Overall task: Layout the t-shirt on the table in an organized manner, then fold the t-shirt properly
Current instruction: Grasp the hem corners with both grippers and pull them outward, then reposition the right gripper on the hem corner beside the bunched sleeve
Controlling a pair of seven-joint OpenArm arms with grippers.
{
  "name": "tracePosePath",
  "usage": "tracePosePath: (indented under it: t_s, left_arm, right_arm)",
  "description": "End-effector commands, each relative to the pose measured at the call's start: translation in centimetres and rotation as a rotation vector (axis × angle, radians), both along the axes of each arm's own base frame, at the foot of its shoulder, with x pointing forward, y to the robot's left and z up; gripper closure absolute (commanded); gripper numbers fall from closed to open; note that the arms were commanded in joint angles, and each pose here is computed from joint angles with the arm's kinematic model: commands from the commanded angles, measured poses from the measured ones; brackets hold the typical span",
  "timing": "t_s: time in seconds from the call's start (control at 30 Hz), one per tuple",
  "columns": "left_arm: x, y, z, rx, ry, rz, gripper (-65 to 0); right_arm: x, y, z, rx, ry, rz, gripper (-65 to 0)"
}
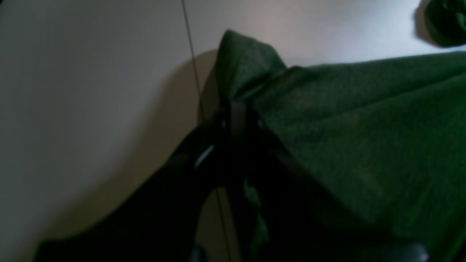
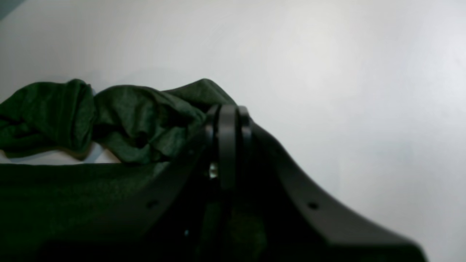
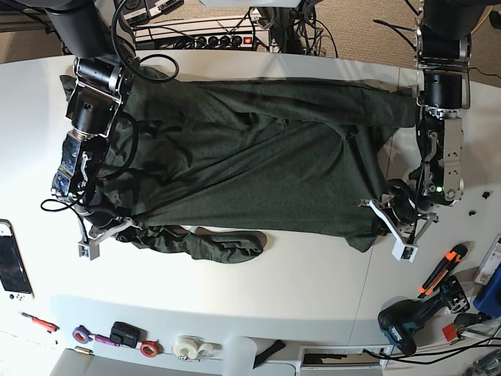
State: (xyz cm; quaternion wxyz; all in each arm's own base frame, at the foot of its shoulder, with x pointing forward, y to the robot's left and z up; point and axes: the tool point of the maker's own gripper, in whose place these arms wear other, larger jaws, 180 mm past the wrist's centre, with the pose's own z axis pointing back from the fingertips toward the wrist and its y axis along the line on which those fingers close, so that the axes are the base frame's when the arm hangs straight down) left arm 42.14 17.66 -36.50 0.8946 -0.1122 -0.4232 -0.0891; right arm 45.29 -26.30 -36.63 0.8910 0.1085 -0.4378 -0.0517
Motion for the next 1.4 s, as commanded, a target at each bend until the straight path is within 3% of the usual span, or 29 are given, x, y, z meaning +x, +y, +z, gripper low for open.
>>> tracePosePath:
  t_s: [0.0, 0.23, 0.63, 0.67, 0.77, 0.83, 1.07, 1.27, 1.37]
  left_arm:
    - [1.6, 0.4, 2.5, -0.006, -0.081, 0.006, 0.0]
    - [2.3, 0.4, 3.6, -0.014, -0.126, 0.009, 0.0]
    - [1.8, 0.8, 2.7, 0.027, -0.110, 0.007, 0.0]
    - [1.8, 0.8, 2.7, 0.026, -0.110, 0.007, 0.0]
    - [1.8, 0.8, 2.7, 0.026, -0.110, 0.007, 0.0]
    - [1.8, 0.8, 2.7, 0.027, -0.110, 0.007, 0.0]
    - [1.8, 0.8, 2.7, 0.026, -0.109, 0.007, 0.0]
    - [1.8, 0.8, 2.7, 0.027, -0.108, 0.007, -0.4]
    - [1.6, 0.7, 2.5, 0.025, -0.103, 0.007, -10.1]
  right_arm:
    - [1.7, -0.8, 2.9, -0.007, -0.086, -0.014, 0.0]
    - [1.6, -0.8, 2.8, -0.007, -0.086, -0.014, 0.0]
    - [1.5, -1.1, 2.5, -0.044, -0.068, -0.009, 0.0]
    - [1.4, -1.2, 2.4, -0.051, -0.065, -0.008, -2.4]
    - [1.5, -1.3, 2.6, -0.054, -0.076, -0.011, -19.1]
    - [1.9, -1.4, 3.1, -0.054, -0.108, -0.018, -24.7]
    - [3.7, -1.9, 6.4, -0.065, -0.275, -0.046, -24.9]
    - [4.0, -4.4, 7.9, -0.102, -0.231, -0.073, -24.9]
    - [2.7, -7.8, 8.5, -0.017, -0.205, -0.162, -24.9]
